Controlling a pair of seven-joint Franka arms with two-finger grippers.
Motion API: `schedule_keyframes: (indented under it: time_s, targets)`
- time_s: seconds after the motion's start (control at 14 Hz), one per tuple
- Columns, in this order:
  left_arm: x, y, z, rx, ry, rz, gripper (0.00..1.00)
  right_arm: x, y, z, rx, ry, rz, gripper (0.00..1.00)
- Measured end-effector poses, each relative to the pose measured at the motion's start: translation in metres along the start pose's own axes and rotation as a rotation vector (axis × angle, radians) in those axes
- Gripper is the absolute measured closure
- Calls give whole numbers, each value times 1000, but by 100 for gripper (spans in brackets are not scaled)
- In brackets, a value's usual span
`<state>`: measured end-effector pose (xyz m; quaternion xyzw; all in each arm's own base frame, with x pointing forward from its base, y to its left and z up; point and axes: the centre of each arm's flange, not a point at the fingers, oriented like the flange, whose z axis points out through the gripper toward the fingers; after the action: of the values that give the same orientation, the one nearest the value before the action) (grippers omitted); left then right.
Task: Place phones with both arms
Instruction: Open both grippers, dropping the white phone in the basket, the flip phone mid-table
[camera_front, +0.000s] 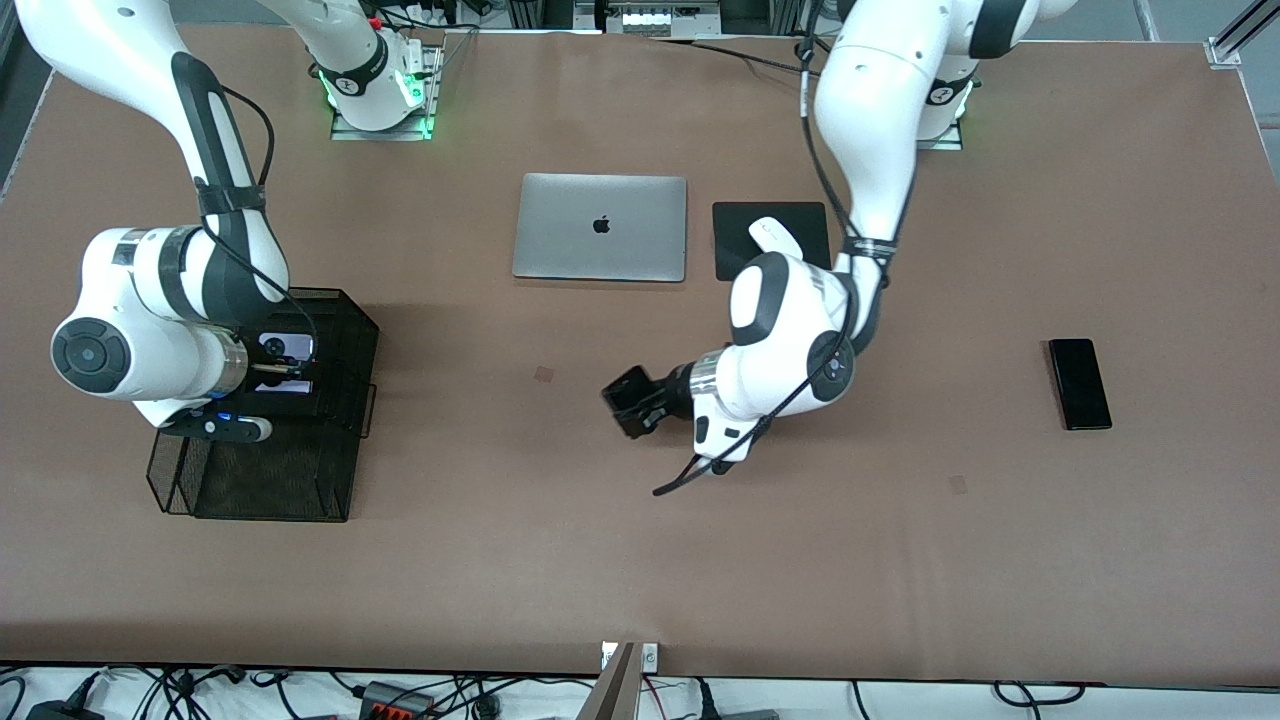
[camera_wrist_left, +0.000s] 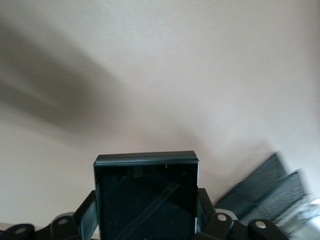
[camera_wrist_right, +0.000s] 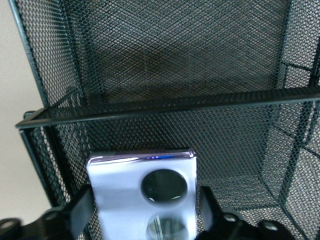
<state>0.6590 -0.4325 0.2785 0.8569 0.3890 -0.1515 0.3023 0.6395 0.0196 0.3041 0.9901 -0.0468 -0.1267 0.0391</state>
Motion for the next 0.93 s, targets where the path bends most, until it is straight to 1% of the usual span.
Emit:
schedule_keyframes:
  time_s: [0.07,0.22,0.29,0.43,0.5,0.57,0.65,0.79,0.93]
  targets:
    - [1,2,5,-42,12,-64,19,0,0,-3,1,6,0,0]
    - [-1,5,14,-96,47,-128,19,2,0,-23,6,33,0,0]
    - [-5,7,20,-124,58,-159,19,1,0,-42,10,52,0,0]
    - [-14,13,27,-211,71,-222,19,0,0,-81,17,91,-2,0]
    - [-19,13,32,-236,88,-217,19,-1,-1,-98,21,111,-5,0]
    - [-23,13,38,-233,114,-162,19,-2,-3,-109,25,126,-9,0]
    - [-26,12,43,-208,146,-60,19,-3,-6,-115,27,134,-14,0]
    - [-36,5,61,-128,202,173,19,-3,-12,-115,28,134,-24,0]
    - [-53,-8,95,-54,218,369,19,-3,-19,-113,27,132,-34,0]
